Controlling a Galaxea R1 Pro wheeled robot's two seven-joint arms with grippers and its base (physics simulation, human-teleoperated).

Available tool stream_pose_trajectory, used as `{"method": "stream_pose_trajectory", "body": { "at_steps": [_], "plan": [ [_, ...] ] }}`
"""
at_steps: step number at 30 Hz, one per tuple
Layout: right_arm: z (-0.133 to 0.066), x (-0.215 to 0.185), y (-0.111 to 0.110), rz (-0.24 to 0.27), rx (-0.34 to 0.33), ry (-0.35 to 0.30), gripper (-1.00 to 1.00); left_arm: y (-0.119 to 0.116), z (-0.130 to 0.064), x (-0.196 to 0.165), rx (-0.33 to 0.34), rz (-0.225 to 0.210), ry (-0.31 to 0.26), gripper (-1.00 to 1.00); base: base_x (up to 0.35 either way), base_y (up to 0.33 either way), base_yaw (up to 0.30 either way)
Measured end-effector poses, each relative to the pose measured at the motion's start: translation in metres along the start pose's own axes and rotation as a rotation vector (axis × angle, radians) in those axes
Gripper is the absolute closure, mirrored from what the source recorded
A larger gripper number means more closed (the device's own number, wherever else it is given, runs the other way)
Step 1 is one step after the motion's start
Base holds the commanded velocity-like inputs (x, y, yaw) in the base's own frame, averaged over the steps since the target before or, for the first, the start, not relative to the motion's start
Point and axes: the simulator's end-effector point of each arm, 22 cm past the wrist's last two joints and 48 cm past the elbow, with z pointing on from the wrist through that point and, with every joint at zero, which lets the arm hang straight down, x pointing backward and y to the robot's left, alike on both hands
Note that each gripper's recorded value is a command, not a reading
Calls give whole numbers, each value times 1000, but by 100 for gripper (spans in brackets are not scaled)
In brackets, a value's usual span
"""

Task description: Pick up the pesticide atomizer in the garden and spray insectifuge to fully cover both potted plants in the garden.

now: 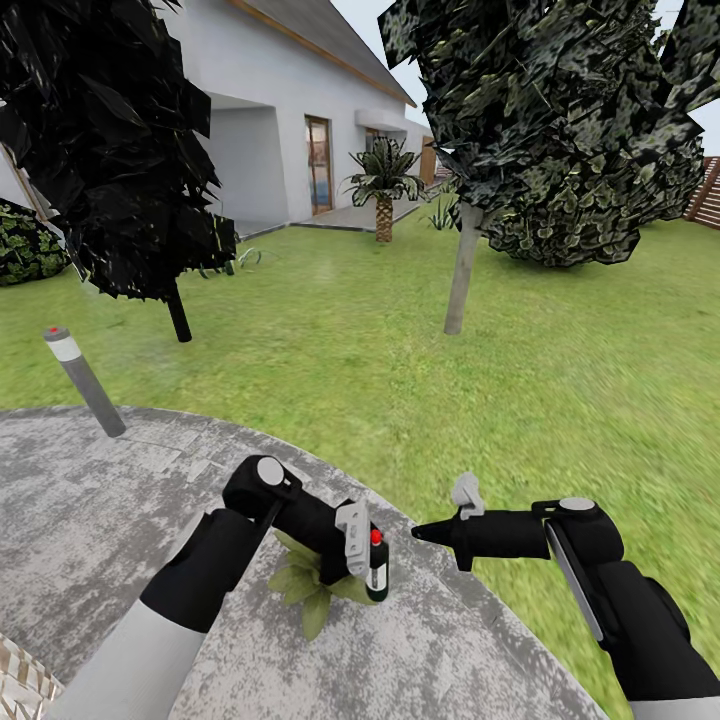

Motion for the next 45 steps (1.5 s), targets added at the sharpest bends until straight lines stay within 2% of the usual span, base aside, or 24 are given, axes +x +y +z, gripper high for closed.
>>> {"method": "stream_pose_trajectory", "body": {
  "at_steps": [12,15,21,28,35,45],
  "plan": [
    [3,-1,3,1,-10,-3,100,3,4,10,12,-29,23,100,0,0,0],
    [11,-6,11,5,-31,-21,100,5,3,10,10,-28,24,100,0,0,0],
    [14,-8,14,6,-40,-27,100,8,2,13,-1,-28,39,100,0,0,0],
    [14,-8,15,6,-41,-28,100,14,2,28,-27,-35,100,100,0,0,0],
    [14,-8,15,6,-42,-28,100,14,5,33,-22,-44,114,100,0,0,0],
    [14,-8,15,6,-41,-28,100,27,4,39,-78,-42,137,100,0,0,0]
  ]
}}
